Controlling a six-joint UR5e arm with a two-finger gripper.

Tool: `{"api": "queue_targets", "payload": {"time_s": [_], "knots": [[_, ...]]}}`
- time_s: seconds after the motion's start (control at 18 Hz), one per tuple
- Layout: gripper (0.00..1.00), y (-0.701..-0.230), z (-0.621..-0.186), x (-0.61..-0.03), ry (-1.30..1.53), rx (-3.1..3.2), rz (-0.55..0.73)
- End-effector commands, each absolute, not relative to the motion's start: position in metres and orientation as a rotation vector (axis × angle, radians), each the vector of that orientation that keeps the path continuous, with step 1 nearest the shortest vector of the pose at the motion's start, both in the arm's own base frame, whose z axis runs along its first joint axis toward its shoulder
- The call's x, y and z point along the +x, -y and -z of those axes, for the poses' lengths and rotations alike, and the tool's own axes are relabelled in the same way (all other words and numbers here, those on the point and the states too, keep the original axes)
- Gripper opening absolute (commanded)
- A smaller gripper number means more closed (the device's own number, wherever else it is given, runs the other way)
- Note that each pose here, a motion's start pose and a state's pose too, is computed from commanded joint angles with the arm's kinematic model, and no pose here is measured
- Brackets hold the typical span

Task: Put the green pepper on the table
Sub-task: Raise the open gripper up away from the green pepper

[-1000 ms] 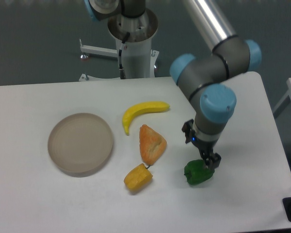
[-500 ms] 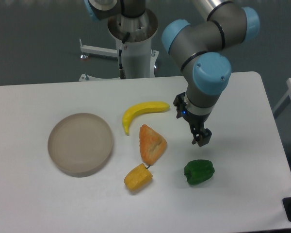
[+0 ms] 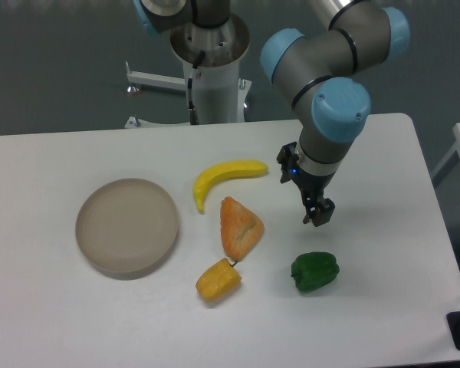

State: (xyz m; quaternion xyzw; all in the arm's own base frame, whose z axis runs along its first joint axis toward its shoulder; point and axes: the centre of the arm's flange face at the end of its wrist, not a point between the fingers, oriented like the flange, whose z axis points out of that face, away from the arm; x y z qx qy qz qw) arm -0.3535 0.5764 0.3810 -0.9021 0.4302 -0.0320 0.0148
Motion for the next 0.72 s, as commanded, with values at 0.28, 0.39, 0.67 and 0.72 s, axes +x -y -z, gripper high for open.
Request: {"api": "queue_targets", "payload": {"time_s": [0.28,0.39,0.67,0.72], "knots": [[1.00,-0.5740,-0.3793,-0.3559,-1.364,-2.799,0.104],[1.00,-0.5745,-0.3785,-0.3562,-1.363,-2.798,0.105],[1.00,-0.5742,-0.3776,-0.3559,-1.362,-2.800,0.109],[1.00,-0.5738,-0.3761,-0.3555,-1.362,-2.801,0.114]]}}
